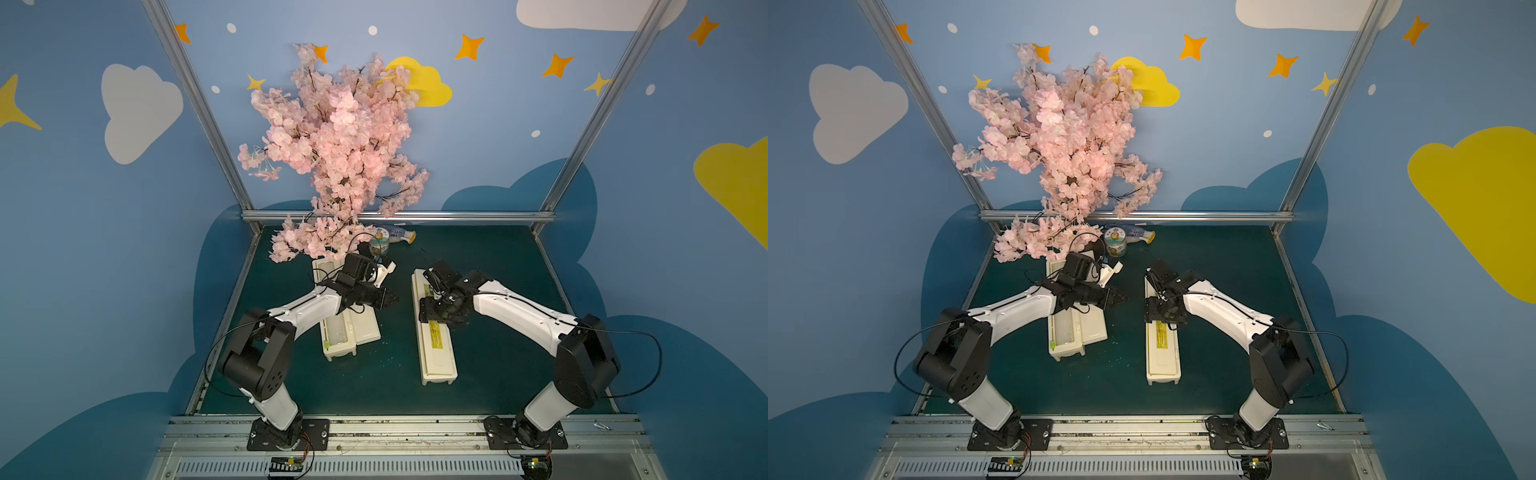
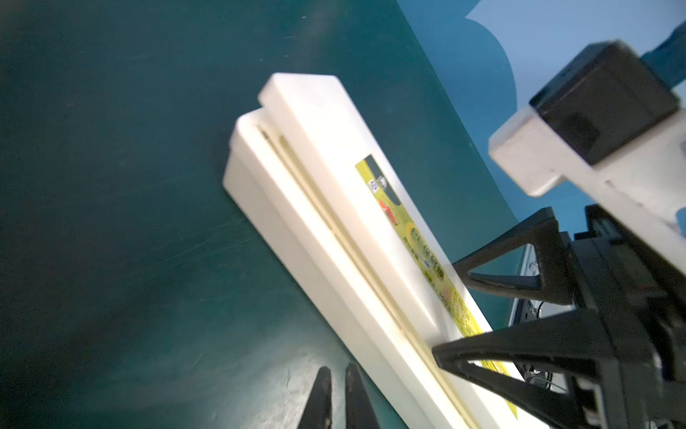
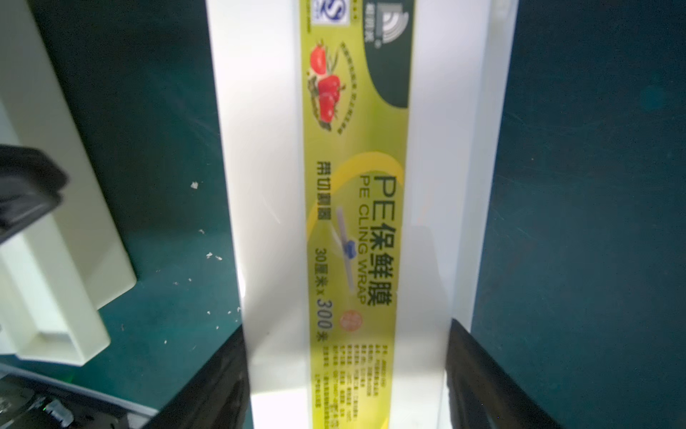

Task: Put plastic wrap rolls into dispensers
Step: Open the lid of the plastic wrap cutting box.

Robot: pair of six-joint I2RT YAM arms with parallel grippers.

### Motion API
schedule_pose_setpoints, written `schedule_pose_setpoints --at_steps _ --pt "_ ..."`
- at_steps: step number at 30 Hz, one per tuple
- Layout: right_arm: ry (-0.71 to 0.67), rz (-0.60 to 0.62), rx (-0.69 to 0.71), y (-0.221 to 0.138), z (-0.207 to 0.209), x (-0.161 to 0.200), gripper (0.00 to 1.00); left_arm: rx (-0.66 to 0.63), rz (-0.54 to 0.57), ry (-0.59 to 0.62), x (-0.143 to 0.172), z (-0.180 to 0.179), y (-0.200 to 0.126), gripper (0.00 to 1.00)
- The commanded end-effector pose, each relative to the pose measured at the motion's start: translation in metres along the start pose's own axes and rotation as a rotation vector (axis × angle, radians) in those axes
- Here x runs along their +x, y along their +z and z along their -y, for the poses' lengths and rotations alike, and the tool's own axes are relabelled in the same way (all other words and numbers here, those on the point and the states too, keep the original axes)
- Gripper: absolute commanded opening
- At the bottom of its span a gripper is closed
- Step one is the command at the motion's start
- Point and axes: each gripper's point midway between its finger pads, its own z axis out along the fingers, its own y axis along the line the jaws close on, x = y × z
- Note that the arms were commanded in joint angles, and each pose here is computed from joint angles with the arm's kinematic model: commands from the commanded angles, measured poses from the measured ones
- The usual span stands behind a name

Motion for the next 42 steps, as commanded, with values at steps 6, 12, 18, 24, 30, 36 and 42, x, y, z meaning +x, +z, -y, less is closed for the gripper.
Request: schedule_pose_setpoints --at_steps 6,12,18,24,30,36,42 --pt "-0.057 0.103 -0.215 -0.035 -0.008 -0.017 0.38 0.102 -0.043 0.031 -0.017 0.031 0.046 0.03" --pt "-0.025 0.129 -0.279 -0.044 0.000 -0.021 0.38 0.093 -0.044 -0.020 -0.021 0.027 0.063 0.03" --pt "-0.037 0.116 -0.338 -0.047 0.005 -0.022 0.39 0.106 -0.045 -0.023 -0.019 0.035 0.071 0.03" --pt "-0.036 0.092 -0.404 -0.041 0.006 -0.021 0.43 0.147 -0.035 0.012 -0.038 0.057 0.087 0.03" --pt "0.003 0.105 -0.462 -0.043 0.021 -0.027 0.80 0.176 -0.028 0.024 -0.048 0.067 0.096 0.04" --pt "0.005 0.186 -0.484 -0.066 0.035 -0.043 0.87 0.196 -0.035 0.038 -0.061 0.076 0.106 0.03" --pt "0.071 0.262 -0.423 -0.090 0.064 -0.056 0.87 0.209 -0.053 0.066 -0.069 0.087 0.114 0.04"
